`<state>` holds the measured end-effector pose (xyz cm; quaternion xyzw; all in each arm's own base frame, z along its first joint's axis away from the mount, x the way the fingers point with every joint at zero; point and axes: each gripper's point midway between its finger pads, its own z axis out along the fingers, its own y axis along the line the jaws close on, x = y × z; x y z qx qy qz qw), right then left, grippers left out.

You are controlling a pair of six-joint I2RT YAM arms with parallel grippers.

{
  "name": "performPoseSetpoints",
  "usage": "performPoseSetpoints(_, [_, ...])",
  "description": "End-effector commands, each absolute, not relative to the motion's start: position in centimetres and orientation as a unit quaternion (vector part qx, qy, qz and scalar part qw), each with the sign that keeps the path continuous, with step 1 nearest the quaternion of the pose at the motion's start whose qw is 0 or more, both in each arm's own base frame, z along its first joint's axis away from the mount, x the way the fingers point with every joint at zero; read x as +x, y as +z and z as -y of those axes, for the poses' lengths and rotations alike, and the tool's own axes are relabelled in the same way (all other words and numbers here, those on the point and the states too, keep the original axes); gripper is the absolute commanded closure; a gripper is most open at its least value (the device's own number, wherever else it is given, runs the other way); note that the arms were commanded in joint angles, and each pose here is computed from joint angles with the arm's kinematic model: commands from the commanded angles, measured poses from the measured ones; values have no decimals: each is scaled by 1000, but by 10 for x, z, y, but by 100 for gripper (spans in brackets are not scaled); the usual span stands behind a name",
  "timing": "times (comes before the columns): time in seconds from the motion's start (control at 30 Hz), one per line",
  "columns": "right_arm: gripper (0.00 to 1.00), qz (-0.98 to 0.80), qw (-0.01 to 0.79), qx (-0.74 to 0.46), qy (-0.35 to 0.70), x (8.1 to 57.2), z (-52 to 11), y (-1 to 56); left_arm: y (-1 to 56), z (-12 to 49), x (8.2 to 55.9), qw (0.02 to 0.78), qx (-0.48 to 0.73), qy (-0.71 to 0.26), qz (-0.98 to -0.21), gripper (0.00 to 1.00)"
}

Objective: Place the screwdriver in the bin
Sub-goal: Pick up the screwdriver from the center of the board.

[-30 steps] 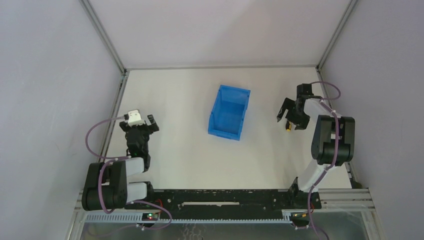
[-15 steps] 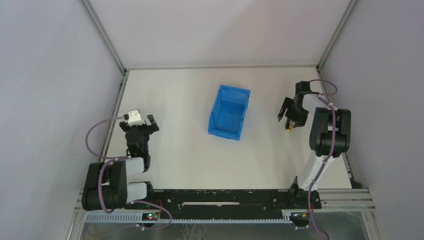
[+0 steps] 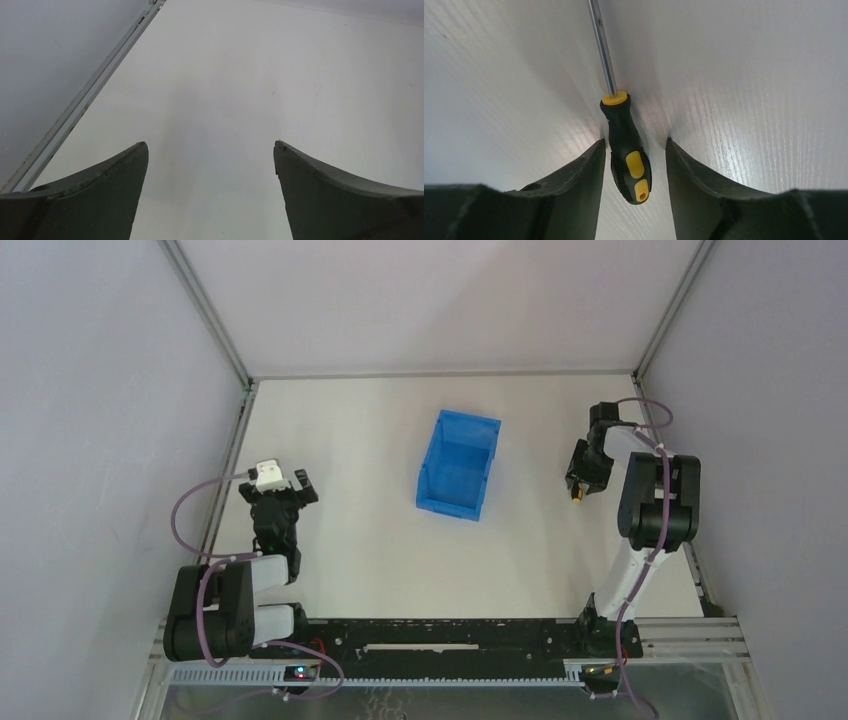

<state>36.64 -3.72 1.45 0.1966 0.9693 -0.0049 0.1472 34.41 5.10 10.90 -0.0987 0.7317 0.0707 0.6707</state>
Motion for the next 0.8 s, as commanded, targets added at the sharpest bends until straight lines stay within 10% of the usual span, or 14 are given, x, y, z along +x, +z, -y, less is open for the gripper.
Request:
performPoseSetpoints(0.0, [46, -978, 100, 183, -17, 353, 33, -3, 134, -52, 353, 698, -95, 76, -705, 0])
performPoseSetpoints(0.2, [54, -979, 93, 177, -32, 353, 32, -5, 134, -52, 353, 698, -96, 76, -705, 0])
performPoseSetpoints(0.53, [100, -978, 89, 183, -36, 353, 32, -6, 134, -52, 354, 698, -95, 77, -705, 0])
performPoseSetpoints(0.77, [100, -975, 100, 194, -38, 353, 33, 7, 134, -52, 353, 698, -95, 77, -705, 0])
